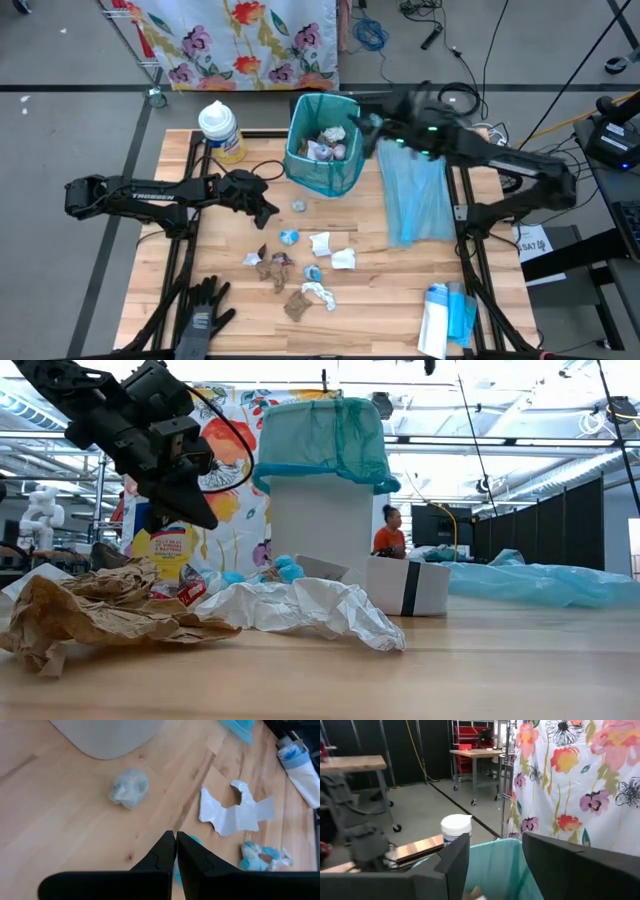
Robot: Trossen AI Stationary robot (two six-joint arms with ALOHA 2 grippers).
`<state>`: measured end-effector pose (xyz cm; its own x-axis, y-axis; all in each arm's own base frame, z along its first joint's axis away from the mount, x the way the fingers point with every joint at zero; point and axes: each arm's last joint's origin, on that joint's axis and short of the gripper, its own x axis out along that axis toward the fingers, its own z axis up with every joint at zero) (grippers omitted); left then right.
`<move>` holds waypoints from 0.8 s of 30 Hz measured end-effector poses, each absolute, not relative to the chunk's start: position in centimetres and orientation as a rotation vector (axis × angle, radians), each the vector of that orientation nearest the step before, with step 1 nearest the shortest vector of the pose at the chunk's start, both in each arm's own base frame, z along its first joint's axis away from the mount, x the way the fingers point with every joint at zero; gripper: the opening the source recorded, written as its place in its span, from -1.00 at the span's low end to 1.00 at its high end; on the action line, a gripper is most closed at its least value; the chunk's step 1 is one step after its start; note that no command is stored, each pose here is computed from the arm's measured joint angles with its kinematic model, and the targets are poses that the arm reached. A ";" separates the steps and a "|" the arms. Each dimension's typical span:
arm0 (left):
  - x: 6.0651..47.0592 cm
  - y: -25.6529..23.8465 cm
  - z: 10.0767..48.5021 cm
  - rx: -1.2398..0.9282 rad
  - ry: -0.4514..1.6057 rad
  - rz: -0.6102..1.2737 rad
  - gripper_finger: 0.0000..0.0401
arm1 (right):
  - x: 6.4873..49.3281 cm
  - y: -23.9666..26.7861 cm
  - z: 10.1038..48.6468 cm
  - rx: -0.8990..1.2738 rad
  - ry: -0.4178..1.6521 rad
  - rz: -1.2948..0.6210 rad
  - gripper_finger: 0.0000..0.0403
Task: Place trash/remove bag and relplace
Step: Put the white plastic into the trash bin
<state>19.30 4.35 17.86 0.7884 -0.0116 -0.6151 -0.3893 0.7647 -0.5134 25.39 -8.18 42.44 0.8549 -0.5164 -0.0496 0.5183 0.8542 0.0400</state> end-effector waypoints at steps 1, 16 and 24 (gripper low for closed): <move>19.3 4.4 17.9 -0.677 0.637 0.224 -0.90 | 24.3 -7.7 42.9 0.076 0.038 -0.538 -0.14; 20.2 4.1 19.1 -0.627 0.504 0.099 -0.52 | 17.8 -2.6 36.7 0.475 0.674 -0.565 -0.21; 20.3 4.1 19.2 -0.562 0.491 0.134 -0.08 | 19.6 0.3 27.8 0.563 0.735 -0.498 -0.21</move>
<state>20.25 4.14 19.17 0.8765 -0.0103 -0.4813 -0.2527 0.8411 -0.4783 19.63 0.27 27.76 0.6412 -0.2229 -0.7343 0.5997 0.7426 0.2982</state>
